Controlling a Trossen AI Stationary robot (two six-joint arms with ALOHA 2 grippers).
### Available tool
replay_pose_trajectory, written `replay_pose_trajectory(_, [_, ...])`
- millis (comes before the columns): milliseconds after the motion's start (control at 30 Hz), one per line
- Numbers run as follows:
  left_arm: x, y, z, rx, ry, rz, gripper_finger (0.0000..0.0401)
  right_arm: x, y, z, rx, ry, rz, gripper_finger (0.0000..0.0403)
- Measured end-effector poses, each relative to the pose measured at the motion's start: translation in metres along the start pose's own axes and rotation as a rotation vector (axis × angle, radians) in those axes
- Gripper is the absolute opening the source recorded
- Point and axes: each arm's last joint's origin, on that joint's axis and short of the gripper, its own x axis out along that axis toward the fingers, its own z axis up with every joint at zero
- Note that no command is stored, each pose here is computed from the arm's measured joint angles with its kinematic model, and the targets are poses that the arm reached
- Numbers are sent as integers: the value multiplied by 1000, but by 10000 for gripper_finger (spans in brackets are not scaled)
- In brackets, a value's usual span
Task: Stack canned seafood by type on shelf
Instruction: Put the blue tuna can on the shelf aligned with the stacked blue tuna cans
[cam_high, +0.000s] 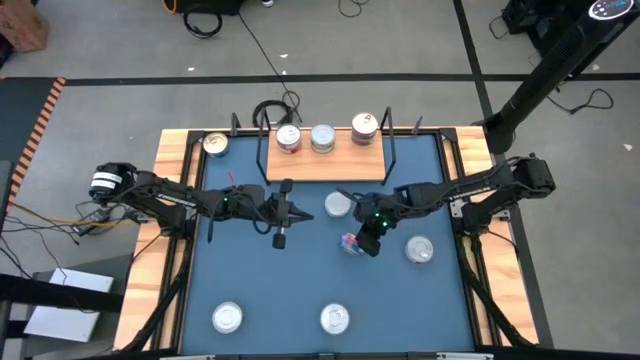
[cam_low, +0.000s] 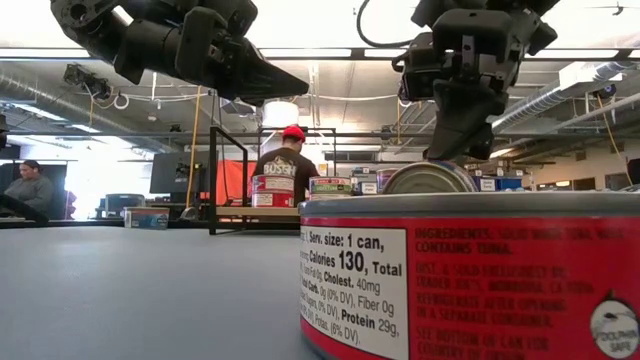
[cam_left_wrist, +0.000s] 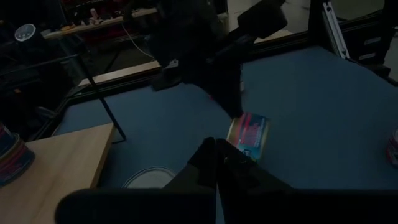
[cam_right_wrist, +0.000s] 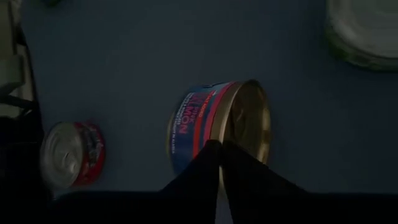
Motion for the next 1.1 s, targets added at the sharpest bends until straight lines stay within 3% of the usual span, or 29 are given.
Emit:
replay_pose_trajectory(233, [0, -1, 0, -16, -10, -36, 5, -2, -1, 6, 11, -15, -20, 77])
replay_pose_trajectory(633, [0, -1, 0, -14, -4, -36, 5, -19, 20, 25, -56, -107, -60, 195])
replay_pose_trajectory(867, [0, -1, 0, -13, 0, -34, 5, -16, 44, 7, -114, -173, -188, 254])
replay_pose_trajectory(1100, [0, -1, 0, -9, 2, -23, 5, -4, 61, -12, -168, -223, -300, 269])
